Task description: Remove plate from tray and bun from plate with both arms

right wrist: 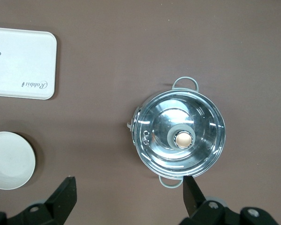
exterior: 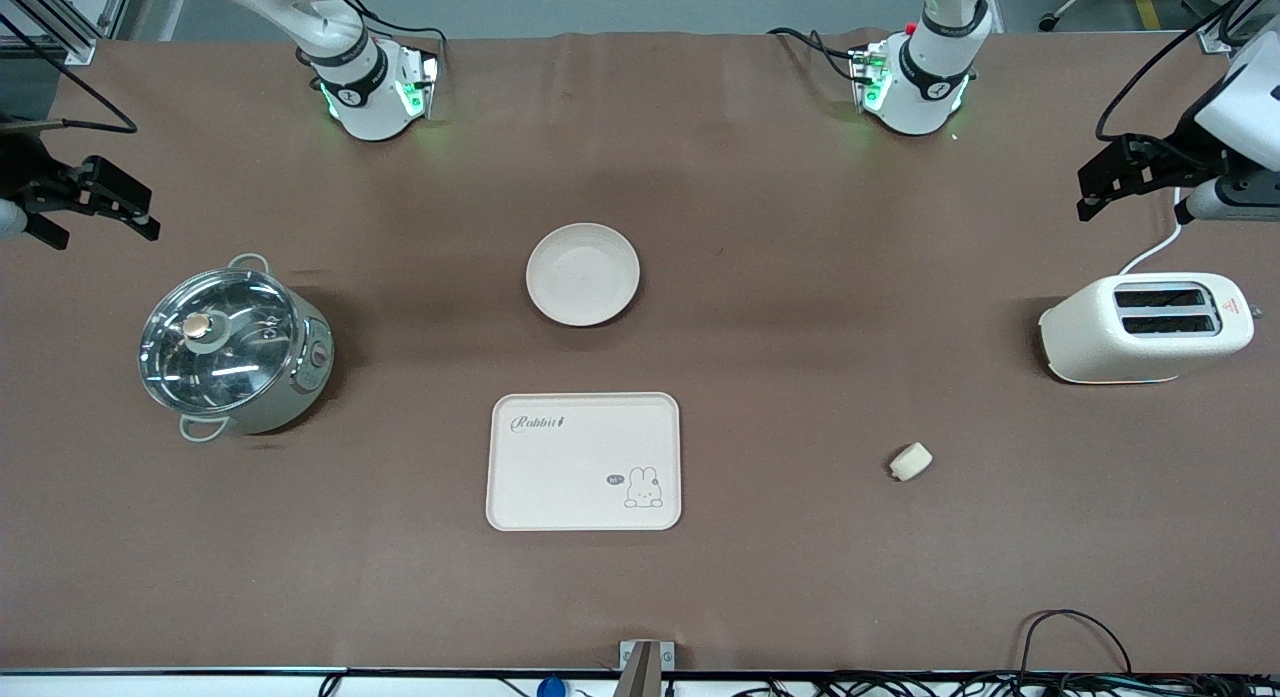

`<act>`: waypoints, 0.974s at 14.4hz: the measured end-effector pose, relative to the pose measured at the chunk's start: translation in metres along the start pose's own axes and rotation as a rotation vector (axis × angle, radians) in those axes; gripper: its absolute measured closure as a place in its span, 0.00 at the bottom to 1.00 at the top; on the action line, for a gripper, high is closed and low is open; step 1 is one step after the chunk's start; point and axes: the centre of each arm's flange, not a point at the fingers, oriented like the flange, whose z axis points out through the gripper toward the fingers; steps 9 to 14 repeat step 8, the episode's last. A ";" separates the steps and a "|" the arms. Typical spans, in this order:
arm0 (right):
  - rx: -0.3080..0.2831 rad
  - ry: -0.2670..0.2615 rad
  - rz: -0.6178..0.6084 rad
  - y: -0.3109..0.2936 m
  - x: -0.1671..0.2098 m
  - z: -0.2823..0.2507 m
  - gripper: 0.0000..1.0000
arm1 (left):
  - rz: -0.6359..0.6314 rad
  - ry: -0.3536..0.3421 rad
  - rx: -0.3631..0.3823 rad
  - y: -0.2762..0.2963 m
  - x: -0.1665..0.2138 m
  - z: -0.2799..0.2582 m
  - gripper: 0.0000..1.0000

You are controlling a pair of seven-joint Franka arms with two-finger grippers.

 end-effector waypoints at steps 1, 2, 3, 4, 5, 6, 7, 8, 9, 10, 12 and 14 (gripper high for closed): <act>0.000 0.001 0.000 0.000 0.000 0.000 0.00 | 0.000 -0.005 0.000 0.000 0.000 0.002 0.00; 0.000 0.001 0.000 0.000 0.000 0.000 0.00 | 0.000 -0.007 0.000 0.000 0.000 0.003 0.00; 0.000 0.001 0.000 0.000 0.000 0.000 0.00 | 0.002 -0.007 0.000 0.000 0.000 0.003 0.00; 0.000 0.001 -0.001 0.000 0.000 0.000 0.00 | 0.007 -0.006 0.000 -0.001 -0.001 0.003 0.00; 0.000 0.001 -0.001 -0.001 0.000 0.000 0.00 | 0.015 -0.005 0.000 -0.003 -0.001 0.002 0.00; 0.000 0.001 -0.001 -0.001 0.000 0.000 0.00 | 0.018 -0.005 0.000 -0.004 -0.001 0.002 0.00; 0.000 0.002 -0.002 -0.001 0.000 0.000 0.00 | 0.018 -0.006 0.000 -0.005 -0.001 0.002 0.00; 0.000 0.002 -0.002 -0.001 0.000 0.000 0.00 | 0.018 -0.006 0.000 -0.006 0.000 0.003 0.00; 0.000 0.002 -0.002 -0.001 0.000 0.000 0.00 | 0.018 -0.006 0.000 -0.006 0.000 0.003 0.00; 0.000 0.002 -0.002 -0.001 0.000 0.000 0.00 | 0.018 -0.006 0.000 -0.006 0.000 0.003 0.00; 0.000 0.002 -0.002 -0.001 0.000 0.000 0.00 | 0.018 -0.006 0.000 -0.006 0.000 0.003 0.00; 0.000 0.002 -0.002 -0.001 0.000 0.000 0.00 | 0.018 -0.006 0.000 -0.006 0.000 0.003 0.00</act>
